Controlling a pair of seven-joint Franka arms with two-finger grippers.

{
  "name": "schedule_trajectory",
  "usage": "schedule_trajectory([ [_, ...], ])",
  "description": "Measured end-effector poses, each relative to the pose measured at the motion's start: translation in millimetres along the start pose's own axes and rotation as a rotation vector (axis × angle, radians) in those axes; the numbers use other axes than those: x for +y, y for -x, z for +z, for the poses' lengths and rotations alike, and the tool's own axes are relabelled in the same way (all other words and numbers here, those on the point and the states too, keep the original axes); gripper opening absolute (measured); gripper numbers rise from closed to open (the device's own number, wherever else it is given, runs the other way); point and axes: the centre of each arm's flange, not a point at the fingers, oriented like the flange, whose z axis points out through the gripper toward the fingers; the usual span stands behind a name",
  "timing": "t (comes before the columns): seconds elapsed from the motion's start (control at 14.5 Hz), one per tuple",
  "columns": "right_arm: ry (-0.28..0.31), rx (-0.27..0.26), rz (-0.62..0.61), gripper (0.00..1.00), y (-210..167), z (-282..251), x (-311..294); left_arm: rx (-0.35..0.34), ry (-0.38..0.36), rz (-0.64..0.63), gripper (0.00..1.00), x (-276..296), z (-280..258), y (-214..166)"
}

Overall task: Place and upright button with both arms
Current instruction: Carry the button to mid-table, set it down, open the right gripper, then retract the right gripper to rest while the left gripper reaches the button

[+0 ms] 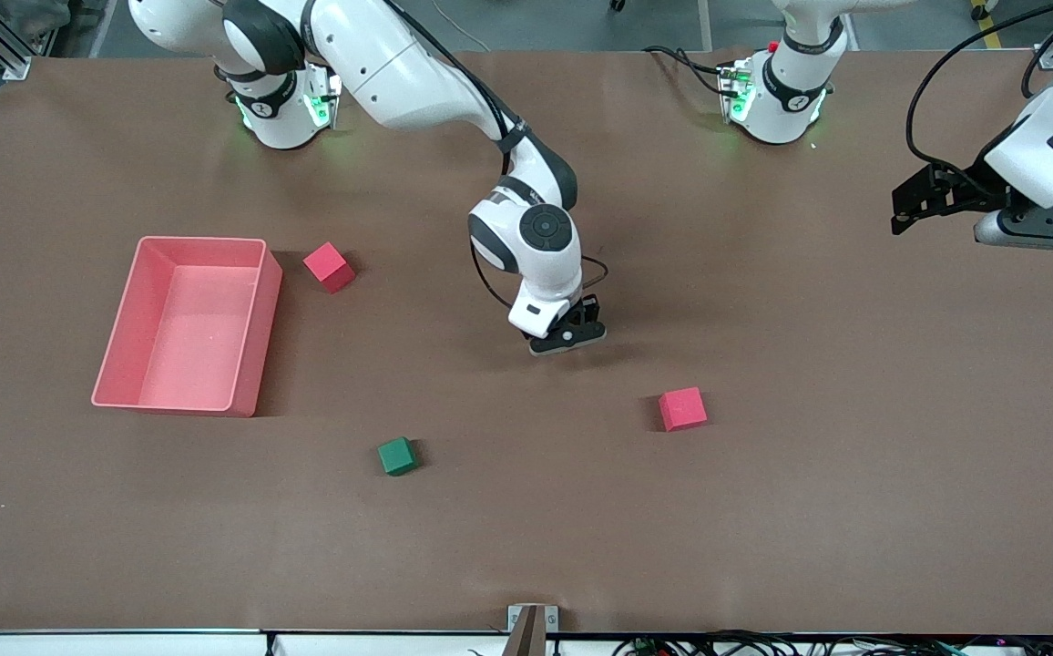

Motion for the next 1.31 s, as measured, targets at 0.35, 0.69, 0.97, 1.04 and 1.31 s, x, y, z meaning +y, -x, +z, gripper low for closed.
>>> schedule_trajectory([
  [0.35,-0.006,0.095,0.100,1.00,-66.1,-101.3,56.5,-0.003,0.000,-0.002,1.00,0.0,1.7,-0.9],
  [0.69,0.040,0.059,0.235,1.00,-100.2,-226.0,150.6,-0.016,0.002,-0.080,1.00,18.6,14.4,-8.9],
  [0.97,0.113,-0.027,0.272,1.00,-97.9,-321.8,252.7,-0.019,0.011,-0.152,1.00,66.4,40.2,-24.8],
  [1.04,0.123,-0.052,0.275,1.00,-93.8,-342.9,280.7,-0.023,0.015,-0.162,1.00,76.4,47.8,-28.7],
  [1.31,0.181,-0.122,0.351,1.00,-66.6,-413.3,372.2,-0.040,0.035,-0.181,1.00,115.7,82.2,-42.7],
])
